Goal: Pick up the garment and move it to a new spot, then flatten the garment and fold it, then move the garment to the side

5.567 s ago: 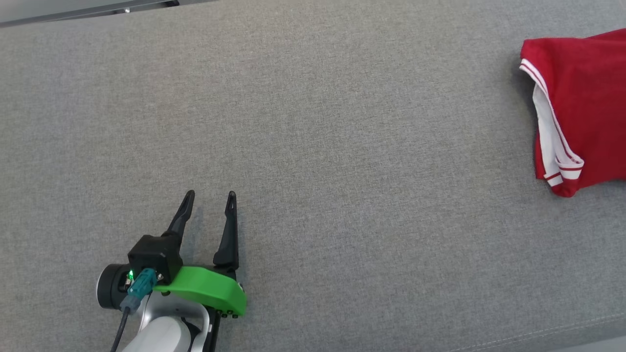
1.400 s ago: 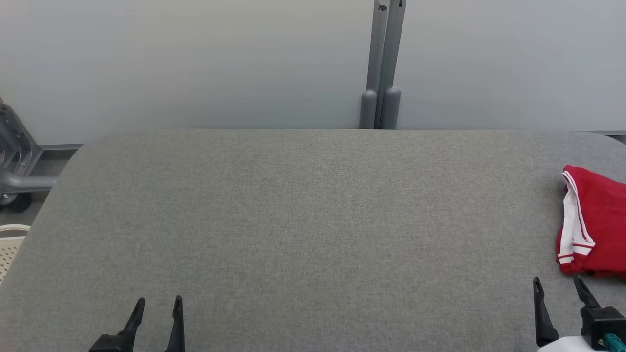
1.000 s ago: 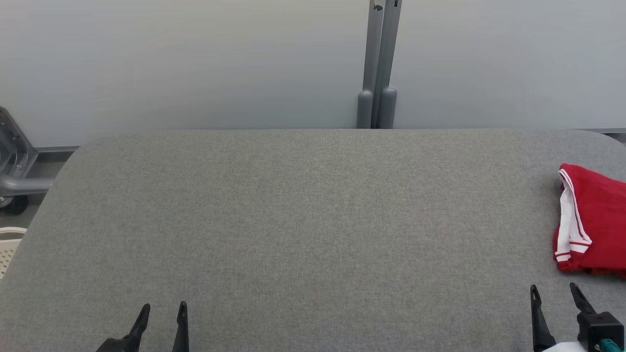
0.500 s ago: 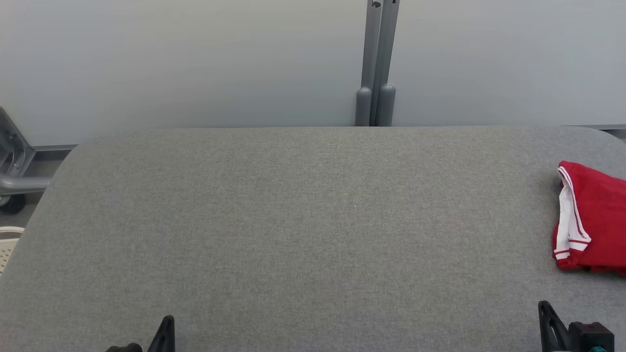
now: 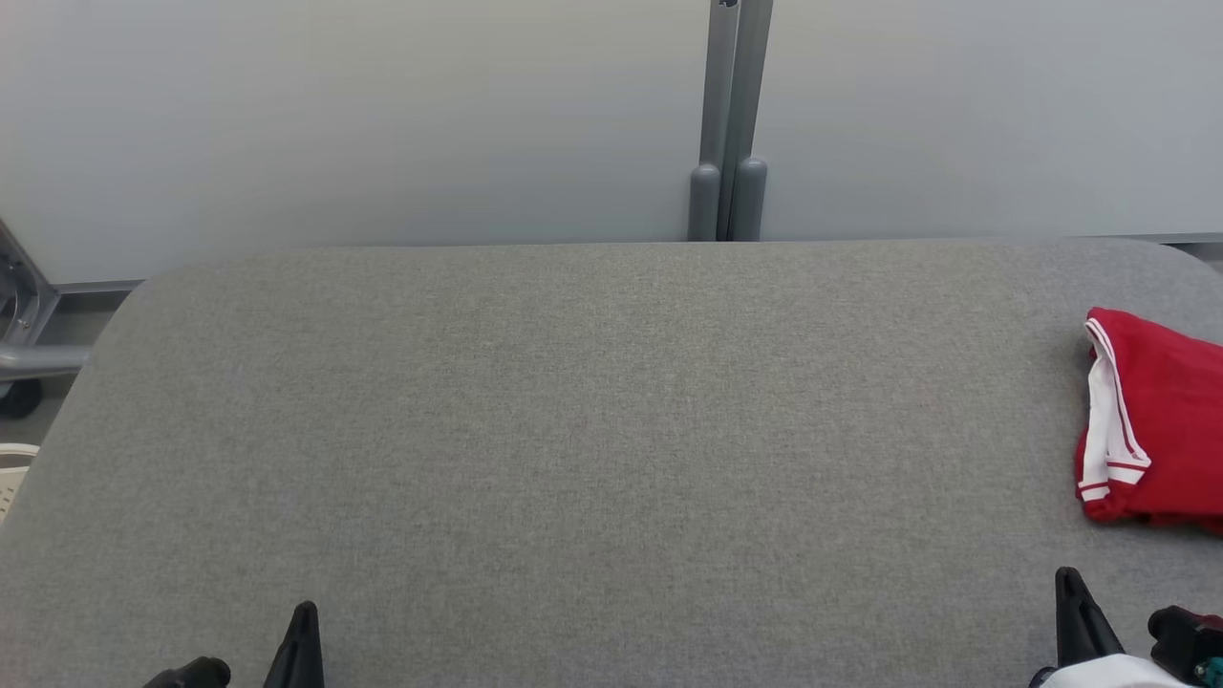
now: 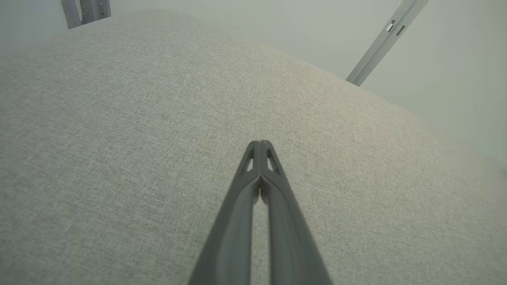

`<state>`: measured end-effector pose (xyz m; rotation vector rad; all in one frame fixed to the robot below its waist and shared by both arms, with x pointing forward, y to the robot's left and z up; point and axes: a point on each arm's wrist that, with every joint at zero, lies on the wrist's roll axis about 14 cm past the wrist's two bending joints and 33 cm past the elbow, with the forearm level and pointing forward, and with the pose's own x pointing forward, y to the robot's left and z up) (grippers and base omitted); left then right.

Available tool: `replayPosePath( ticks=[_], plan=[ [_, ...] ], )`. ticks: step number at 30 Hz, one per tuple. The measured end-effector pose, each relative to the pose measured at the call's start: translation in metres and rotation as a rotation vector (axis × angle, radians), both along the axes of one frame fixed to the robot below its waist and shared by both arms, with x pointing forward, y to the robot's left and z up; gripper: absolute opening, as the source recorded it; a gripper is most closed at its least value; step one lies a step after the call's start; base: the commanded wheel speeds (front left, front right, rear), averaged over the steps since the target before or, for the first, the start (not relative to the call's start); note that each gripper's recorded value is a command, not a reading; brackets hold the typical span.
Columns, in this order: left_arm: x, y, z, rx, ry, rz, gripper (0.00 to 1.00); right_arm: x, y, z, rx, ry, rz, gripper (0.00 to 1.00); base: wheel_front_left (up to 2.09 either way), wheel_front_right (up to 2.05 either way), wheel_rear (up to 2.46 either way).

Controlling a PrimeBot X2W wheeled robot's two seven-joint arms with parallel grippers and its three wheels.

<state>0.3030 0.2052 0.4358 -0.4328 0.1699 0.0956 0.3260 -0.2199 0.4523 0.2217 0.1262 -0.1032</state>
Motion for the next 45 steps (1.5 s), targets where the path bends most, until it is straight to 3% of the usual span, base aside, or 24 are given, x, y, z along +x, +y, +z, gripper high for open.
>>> replayPosePath(
  ticks=[25, 27, 45],
  plan=[
    [0.024, 0.004, 0.019, -0.345, -0.044, 0.077, 0.0, 0.018, 0.002, 0.016, 0.417, -0.061, -0.064, 0.0, 0.0, 0.0, 0.0],
    [0.028, 0.004, 0.023, -0.407, -0.054, 0.086, 0.0, 0.022, 0.004, 0.019, 0.493, -0.069, -0.068, 0.0, 0.0, 0.0, 0.0],
    [0.042, 0.003, 0.036, -0.616, -0.089, 0.097, 0.0, 0.031, 0.007, 0.028, 0.736, -0.096, -0.076, 0.0, 0.0, 0.0, 0.0]
  ],
)
